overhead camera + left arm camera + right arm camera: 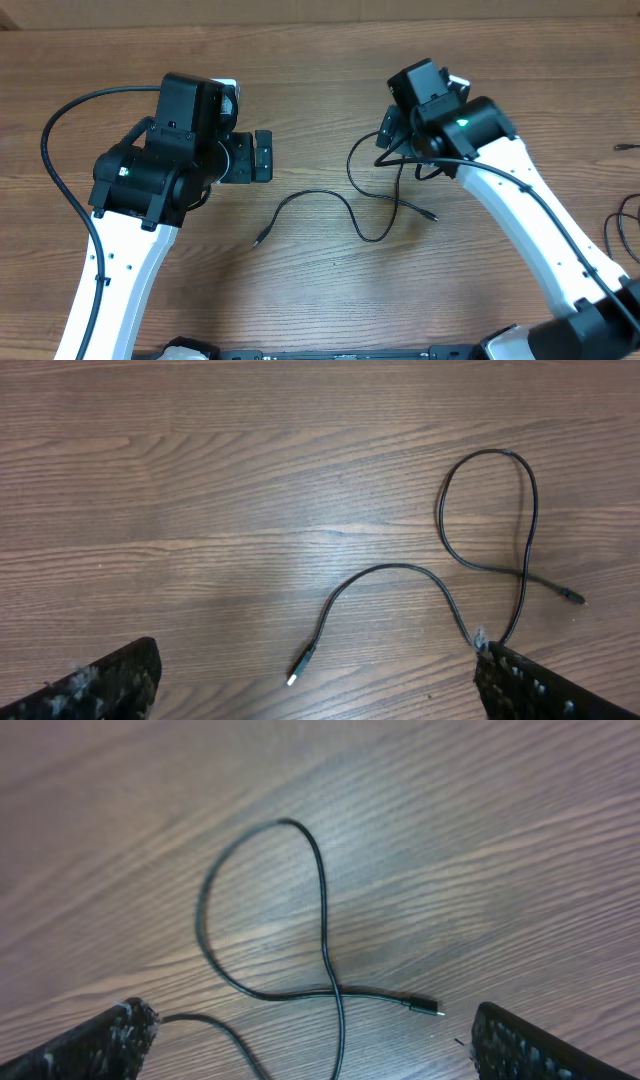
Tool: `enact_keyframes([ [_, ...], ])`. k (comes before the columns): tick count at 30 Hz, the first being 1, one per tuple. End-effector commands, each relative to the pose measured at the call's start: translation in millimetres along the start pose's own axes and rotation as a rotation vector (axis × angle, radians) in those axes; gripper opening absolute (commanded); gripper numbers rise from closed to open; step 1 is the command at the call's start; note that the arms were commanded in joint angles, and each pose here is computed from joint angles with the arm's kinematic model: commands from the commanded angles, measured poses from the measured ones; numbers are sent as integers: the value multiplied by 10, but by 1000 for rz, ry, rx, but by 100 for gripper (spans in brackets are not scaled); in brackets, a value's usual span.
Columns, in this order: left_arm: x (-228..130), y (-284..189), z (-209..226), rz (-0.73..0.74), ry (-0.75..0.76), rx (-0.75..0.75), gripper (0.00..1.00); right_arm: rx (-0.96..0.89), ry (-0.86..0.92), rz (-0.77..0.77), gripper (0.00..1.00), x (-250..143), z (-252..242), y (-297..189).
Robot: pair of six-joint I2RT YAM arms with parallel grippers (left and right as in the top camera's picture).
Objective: Untangle cables
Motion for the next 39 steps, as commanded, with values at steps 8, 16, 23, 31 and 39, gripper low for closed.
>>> enact_keyframes([
  [8, 46, -25, -21, -10, 17, -13, 100, 30, -93, 130, 100, -370, 137, 763],
  [16, 46, -26, -20, -10, 17, -13, 100, 35, -106, 150, 99, -499, 193, 1136],
  [23, 45, -26, -21, -10, 17, -14, 100, 32, -106, 149, 95, -508, 253, 1346],
  [31, 46, -26, -20, -10, 17, -13, 100, 32, -82, 137, 94, -507, 194, 1466],
  [39, 46, -26, -20, -10, 17, -13, 100, 12, -62, 154, 93, -652, 26, 1640],
])
Point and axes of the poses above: each gripper's point midway between its finger pads, its own y axis out along the fingers, its own z axis along the line the jaws close on, x = y × z, the point moved 5 cm from there along -y, back along the fingers, and after that the axes turned 8 degrees about -y, right-handed, at the moved point
